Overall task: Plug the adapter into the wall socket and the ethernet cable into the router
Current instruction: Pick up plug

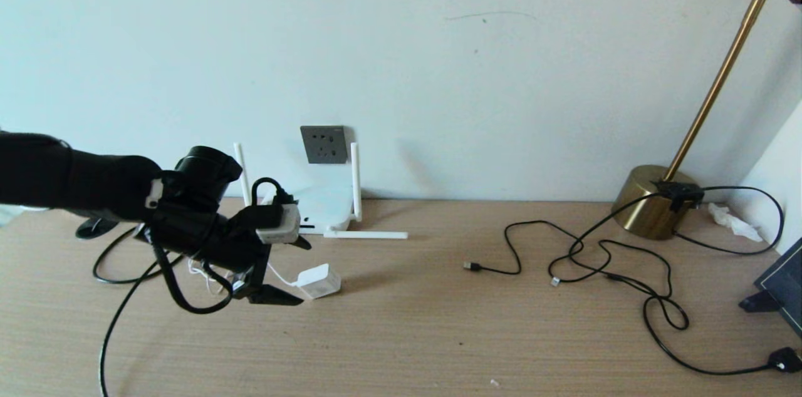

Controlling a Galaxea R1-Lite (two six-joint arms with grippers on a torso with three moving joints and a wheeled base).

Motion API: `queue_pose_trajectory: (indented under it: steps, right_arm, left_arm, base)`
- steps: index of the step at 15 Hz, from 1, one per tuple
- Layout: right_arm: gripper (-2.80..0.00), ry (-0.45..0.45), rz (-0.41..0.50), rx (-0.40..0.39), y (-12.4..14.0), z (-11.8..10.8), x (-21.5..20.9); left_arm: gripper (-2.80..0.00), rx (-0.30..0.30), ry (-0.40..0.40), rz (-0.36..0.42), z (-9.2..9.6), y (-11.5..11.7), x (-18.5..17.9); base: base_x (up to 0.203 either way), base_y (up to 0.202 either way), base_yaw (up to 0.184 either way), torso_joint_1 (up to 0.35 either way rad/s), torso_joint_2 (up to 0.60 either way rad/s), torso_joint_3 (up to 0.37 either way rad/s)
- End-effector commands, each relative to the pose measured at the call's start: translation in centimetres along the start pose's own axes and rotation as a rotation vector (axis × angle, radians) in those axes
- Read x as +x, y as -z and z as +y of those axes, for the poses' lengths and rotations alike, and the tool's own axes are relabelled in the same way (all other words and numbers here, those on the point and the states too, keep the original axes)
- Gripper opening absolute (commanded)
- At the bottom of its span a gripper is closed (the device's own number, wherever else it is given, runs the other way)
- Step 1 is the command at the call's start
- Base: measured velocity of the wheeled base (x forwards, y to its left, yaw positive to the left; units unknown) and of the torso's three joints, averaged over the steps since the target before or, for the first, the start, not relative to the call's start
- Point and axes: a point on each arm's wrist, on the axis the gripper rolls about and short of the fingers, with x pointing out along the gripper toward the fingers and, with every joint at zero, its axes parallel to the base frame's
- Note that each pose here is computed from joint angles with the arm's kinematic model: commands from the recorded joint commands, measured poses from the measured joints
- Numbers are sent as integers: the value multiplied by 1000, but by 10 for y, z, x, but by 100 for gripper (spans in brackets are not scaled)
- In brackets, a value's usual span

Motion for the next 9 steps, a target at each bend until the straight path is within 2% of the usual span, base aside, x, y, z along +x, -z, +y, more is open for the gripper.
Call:
queue_pose_trajectory:
  steps: [1,9]
  right_arm:
    - [-280,0,1,0,0,0,0]
    - [-280,0,2,0,0,0,0]
  left_arm:
    - [0,0,19,0,7,4,12]
    - [0,-12,38,9,19,11,32]
  base:
    - [0,0,0,0,0,0]
    - [0,0,0,0,0,0]
